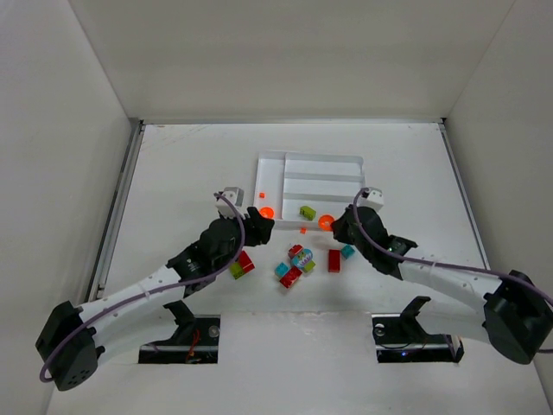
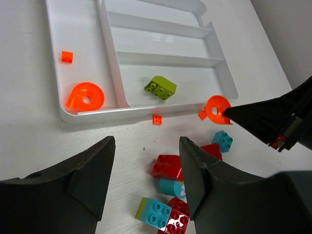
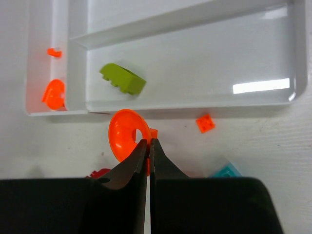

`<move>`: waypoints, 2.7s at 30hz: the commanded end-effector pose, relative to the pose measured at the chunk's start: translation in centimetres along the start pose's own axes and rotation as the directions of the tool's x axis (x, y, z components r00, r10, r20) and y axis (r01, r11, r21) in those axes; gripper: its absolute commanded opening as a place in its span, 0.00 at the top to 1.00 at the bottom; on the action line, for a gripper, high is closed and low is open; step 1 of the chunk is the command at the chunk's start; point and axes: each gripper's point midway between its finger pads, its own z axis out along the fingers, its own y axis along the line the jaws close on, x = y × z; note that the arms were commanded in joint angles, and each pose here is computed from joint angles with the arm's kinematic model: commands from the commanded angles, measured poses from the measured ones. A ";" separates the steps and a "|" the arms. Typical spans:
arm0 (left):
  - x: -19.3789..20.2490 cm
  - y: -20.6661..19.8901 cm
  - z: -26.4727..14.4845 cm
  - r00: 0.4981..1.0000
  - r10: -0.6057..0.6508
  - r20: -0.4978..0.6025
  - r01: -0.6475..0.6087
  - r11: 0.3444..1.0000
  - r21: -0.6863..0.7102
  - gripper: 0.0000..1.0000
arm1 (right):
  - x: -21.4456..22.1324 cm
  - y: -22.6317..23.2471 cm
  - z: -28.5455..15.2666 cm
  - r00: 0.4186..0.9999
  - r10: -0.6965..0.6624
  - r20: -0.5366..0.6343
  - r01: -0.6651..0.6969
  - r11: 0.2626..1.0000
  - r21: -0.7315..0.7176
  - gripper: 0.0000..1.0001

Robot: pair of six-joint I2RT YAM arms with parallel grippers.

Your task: Sort the legos into containers by color

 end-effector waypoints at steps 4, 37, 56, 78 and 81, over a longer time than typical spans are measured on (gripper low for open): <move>-0.7 1.7 -1.0 0.999 -0.035 0.035 0.036 0.998 -0.045 0.49 | -4.2 8.5 1.9 0.996 -0.044 0.080 0.056 0.987 -0.151 0.93; 2.8 0.8 -4.3 0.992 0.065 -0.111 -0.069 0.997 -0.040 0.48 | 1.8 8.5 -2.9 0.974 -0.227 -0.006 0.218 0.944 -0.248 0.51; 1.7 1.1 -4.5 0.998 0.029 -0.055 -0.032 0.998 -0.053 0.47 | 13.8 11.4 -8.0 0.863 -0.425 -0.273 0.292 0.861 -0.416 0.18; 2.0 1.5 -4.4 0.994 -0.014 -0.107 0.007 0.998 -0.059 0.45 | 14.8 11.1 -4.4 0.821 -0.520 -0.238 0.443 0.841 -0.309 0.44; 1.5 0.9 -4.9 0.990 -0.064 -0.124 0.061 0.998 -0.032 0.41 | 13.2 11.8 -5.6 0.847 -0.493 -0.197 0.412 0.844 -0.342 0.47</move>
